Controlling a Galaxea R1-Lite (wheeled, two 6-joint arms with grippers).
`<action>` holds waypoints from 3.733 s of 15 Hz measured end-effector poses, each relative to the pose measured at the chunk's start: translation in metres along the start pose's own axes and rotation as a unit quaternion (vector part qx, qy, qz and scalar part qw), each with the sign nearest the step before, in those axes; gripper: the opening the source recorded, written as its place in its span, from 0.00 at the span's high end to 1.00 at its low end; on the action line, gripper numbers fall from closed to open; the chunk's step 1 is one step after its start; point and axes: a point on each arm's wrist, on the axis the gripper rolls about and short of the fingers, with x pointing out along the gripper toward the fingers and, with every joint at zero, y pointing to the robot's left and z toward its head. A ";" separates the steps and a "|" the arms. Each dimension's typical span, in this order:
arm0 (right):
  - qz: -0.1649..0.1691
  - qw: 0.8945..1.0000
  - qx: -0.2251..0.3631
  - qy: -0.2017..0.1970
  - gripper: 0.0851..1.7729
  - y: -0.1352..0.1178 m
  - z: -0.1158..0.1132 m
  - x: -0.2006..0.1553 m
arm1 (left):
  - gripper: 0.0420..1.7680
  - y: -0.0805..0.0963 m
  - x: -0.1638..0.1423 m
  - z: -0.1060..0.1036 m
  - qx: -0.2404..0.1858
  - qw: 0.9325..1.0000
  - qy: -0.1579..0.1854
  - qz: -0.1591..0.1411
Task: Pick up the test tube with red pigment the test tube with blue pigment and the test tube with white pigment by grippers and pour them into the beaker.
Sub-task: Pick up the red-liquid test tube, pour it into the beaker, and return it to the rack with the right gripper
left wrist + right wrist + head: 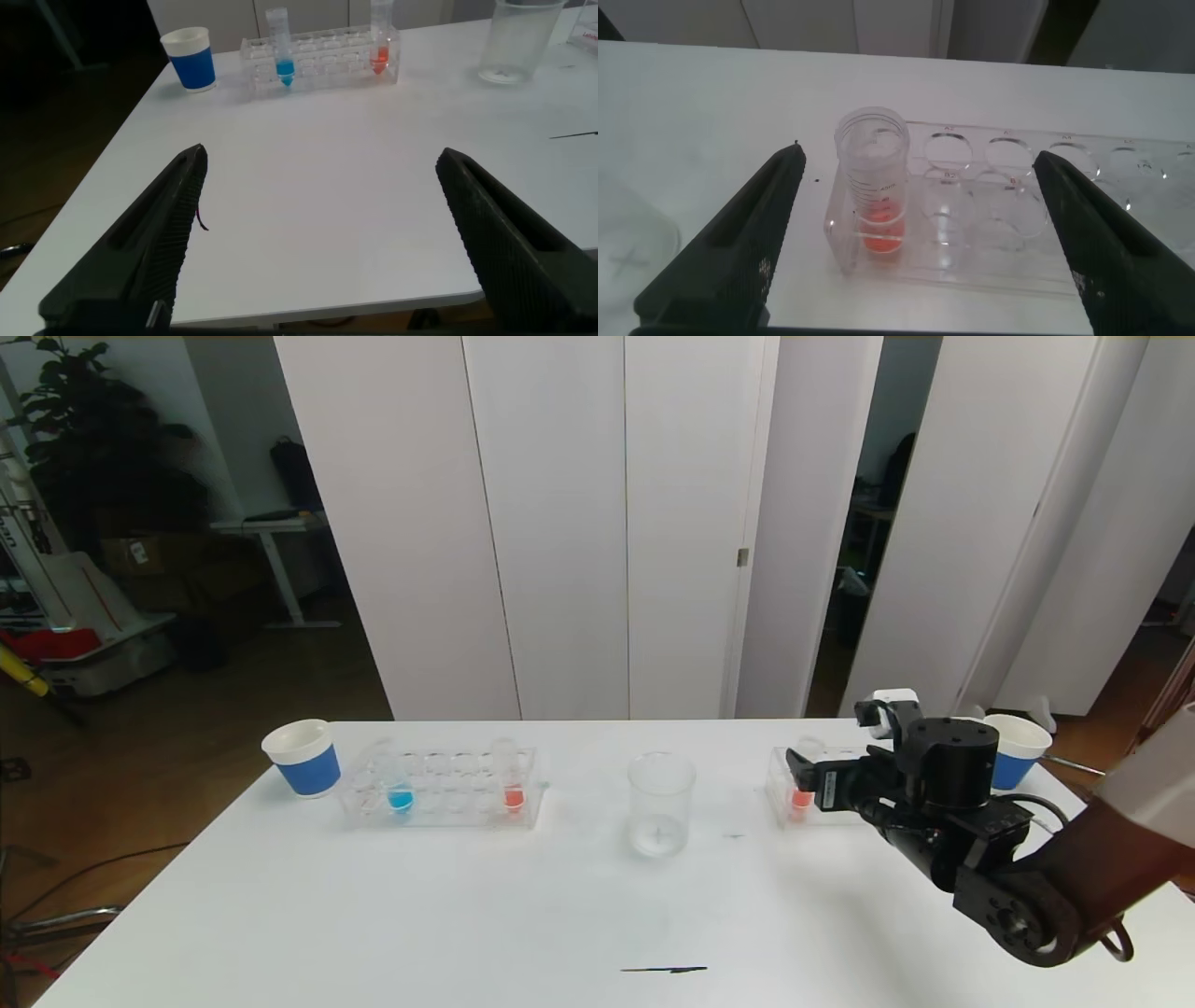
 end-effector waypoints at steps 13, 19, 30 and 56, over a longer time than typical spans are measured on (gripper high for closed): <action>0.011 1.000 -0.029 -0.003 0.01 0.015 -0.014 0.022 | 0.01 0.000 0.000 0.000 0.000 1.000 0.000 0.000; 0.011 0.999 -0.032 -0.004 0.24 0.019 -0.018 0.028 | 0.01 0.000 0.000 0.000 0.000 1.000 0.000 0.000; 0.007 1.000 -0.028 -0.006 0.71 0.018 -0.021 0.036 | 0.01 0.000 0.000 0.000 0.000 1.000 0.000 0.000; 0.161 0.965 -0.122 -0.165 0.71 0.013 0.174 0.038 | 0.01 0.000 0.000 0.000 0.000 1.000 0.000 0.000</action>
